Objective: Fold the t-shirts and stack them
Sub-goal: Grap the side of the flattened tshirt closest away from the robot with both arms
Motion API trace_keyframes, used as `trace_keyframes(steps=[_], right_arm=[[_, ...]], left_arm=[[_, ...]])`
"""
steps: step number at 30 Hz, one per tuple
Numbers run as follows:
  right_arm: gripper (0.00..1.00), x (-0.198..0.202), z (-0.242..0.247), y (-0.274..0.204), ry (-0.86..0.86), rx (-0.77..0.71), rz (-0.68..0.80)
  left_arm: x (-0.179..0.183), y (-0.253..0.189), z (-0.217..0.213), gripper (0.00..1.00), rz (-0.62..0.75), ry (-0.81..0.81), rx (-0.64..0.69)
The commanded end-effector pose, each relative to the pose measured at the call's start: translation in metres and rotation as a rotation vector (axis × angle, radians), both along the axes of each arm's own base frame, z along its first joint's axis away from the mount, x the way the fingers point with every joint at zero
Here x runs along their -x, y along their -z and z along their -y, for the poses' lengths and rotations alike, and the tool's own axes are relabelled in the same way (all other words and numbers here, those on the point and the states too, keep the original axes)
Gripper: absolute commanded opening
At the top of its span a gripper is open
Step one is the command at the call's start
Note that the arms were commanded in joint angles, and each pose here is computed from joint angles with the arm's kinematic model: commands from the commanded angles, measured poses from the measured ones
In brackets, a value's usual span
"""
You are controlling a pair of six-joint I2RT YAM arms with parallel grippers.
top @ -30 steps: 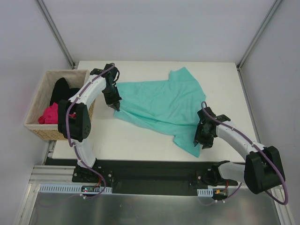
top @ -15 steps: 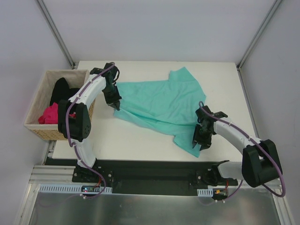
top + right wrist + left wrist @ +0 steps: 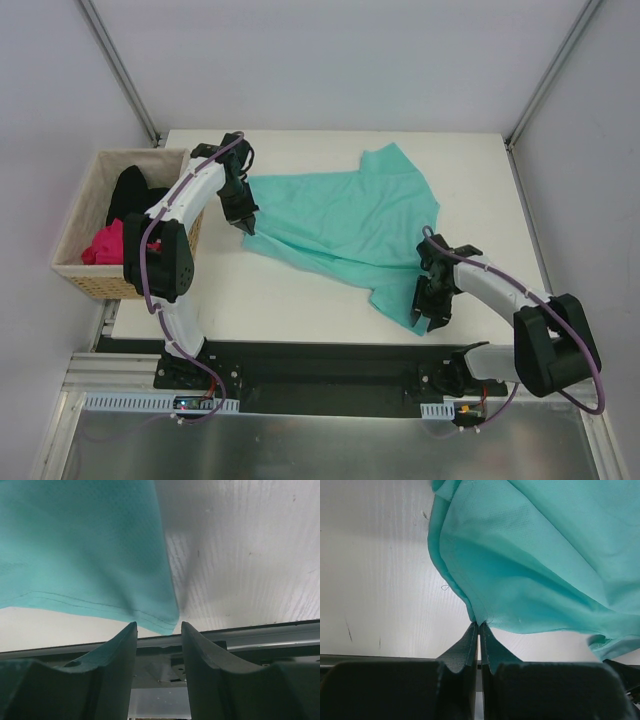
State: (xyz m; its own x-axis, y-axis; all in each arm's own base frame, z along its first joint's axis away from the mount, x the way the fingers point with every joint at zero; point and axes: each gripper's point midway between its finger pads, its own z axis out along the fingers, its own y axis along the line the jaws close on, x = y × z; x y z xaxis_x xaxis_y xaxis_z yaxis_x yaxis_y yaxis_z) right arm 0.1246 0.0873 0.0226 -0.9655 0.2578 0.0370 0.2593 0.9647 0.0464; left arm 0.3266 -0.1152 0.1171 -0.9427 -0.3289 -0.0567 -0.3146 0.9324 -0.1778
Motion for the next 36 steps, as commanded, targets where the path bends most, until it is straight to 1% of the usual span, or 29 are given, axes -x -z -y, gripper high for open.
trace_keyframes(steps=[1, 9, 11, 12, 26, 36], right_arm=[[0.43, 0.003, 0.001, 0.002, 0.015, 0.014, -0.012], [0.43, 0.004, 0.001, 0.002, 0.014, 0.015, -0.021], [0.38, 0.004, 0.0, 0.002, 0.012, 0.012, -0.026], [0.38, 0.004, 0.0, 0.002, 0.011, 0.009, -0.027], [0.38, -0.002, -0.011, -0.008, 0.013, -0.031, -0.055], [0.38, -0.007, -0.009, -0.014, 0.028, -0.019, -0.041]], left_arm=[[0.002, -0.016, -0.006, 0.0, 0.021, 0.012, -0.006], [0.006, -0.018, -0.008, 0.0, 0.02, 0.01, -0.012], [0.006, -0.018, -0.008, 0.0, 0.021, 0.008, -0.013], [0.006, -0.018, -0.009, 0.0, 0.021, 0.008, -0.013], [0.01, -0.025, -0.011, 0.0, 0.036, -0.003, -0.011], [0.01, -0.021, -0.016, 0.0, 0.026, -0.01, -0.016]])
